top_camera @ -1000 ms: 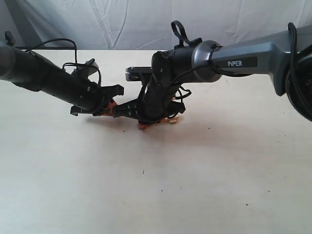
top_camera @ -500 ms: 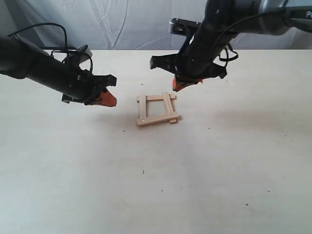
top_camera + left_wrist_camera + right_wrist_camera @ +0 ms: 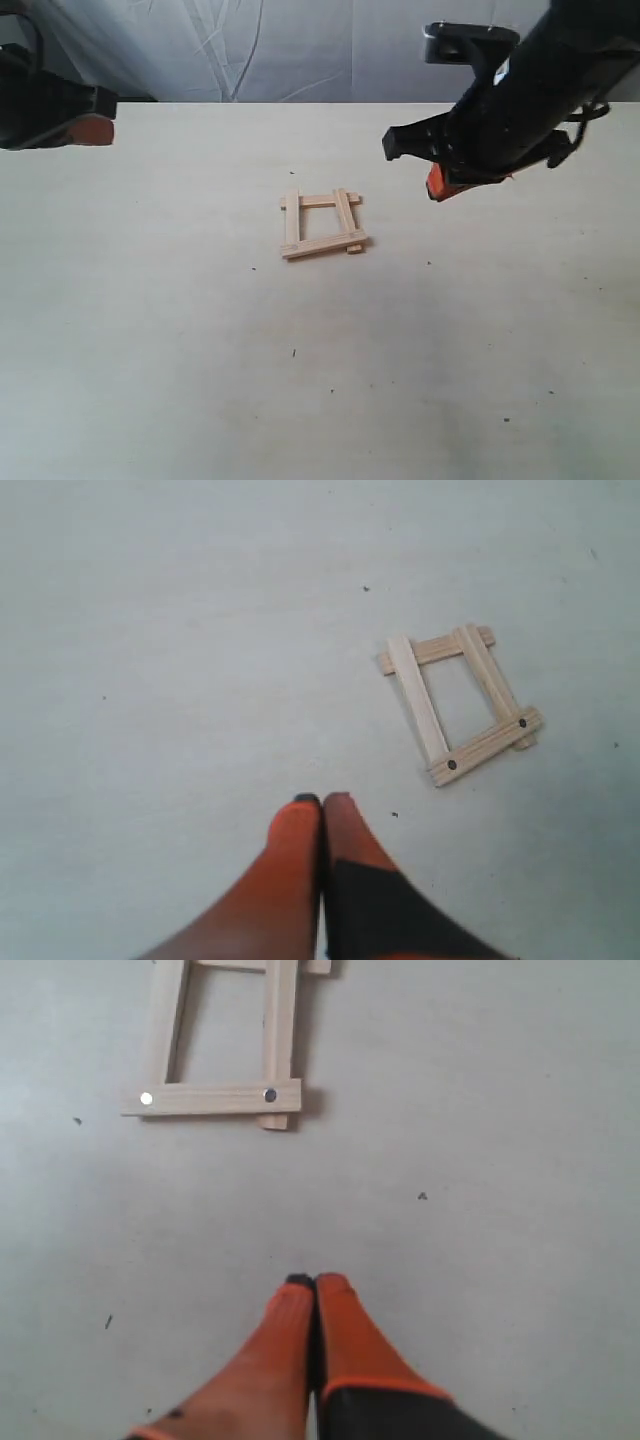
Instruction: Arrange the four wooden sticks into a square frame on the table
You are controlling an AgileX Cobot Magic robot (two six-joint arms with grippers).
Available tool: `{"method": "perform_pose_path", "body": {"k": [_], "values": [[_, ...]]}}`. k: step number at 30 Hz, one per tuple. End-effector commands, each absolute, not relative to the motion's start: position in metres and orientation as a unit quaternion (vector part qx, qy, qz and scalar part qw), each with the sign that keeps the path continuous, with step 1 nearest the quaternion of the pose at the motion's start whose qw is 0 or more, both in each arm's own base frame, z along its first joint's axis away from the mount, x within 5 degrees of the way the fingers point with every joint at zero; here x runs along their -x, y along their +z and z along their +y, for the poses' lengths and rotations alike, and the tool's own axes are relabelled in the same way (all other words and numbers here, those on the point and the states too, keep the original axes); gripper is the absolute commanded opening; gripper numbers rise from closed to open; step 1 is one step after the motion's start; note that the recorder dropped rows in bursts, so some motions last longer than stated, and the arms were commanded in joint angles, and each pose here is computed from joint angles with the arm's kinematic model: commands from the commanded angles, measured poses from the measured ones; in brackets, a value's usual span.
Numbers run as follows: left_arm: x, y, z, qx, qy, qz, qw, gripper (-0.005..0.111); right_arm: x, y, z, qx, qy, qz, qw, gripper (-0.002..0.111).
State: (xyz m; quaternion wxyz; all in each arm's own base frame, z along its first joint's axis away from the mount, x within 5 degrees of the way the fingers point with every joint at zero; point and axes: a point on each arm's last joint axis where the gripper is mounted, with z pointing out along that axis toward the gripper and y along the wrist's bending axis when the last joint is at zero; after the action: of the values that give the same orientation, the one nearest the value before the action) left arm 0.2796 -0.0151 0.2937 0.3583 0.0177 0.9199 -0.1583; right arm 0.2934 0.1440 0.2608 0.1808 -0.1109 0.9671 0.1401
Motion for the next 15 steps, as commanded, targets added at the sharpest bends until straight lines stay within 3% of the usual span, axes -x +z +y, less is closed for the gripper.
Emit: {"method": "perform_pose_path", "body": {"k": [1,5,8,11,15], "values": [[-0.231,0.316,-0.013,-0.015,-0.144,0.895,0.422,0.0,-0.249,0.304,0.121,0.111,0.159,0.938,0.288,0.0],[-0.176,0.327,-0.013,-0.021,-0.118,0.859,0.498,0.0,-0.195,0.335,0.092,0.108,0.177,0.873,0.441,0.0],[-0.144,0.323,-0.012,-0.022,-0.092,0.83,0.549,0.0,-0.164,0.329,0.075,0.106,0.176,0.823,0.53,0.0],[-0.13,0.318,-0.009,-0.012,-0.076,0.81,0.582,0.0,-0.153,0.313,0.067,0.108,0.17,0.793,0.576,0.0],[-0.122,0.313,-0.01,-0.029,-0.067,0.816,0.574,0.0,-0.143,0.299,0.063,0.108,0.168,0.795,0.572,0.0]]}}
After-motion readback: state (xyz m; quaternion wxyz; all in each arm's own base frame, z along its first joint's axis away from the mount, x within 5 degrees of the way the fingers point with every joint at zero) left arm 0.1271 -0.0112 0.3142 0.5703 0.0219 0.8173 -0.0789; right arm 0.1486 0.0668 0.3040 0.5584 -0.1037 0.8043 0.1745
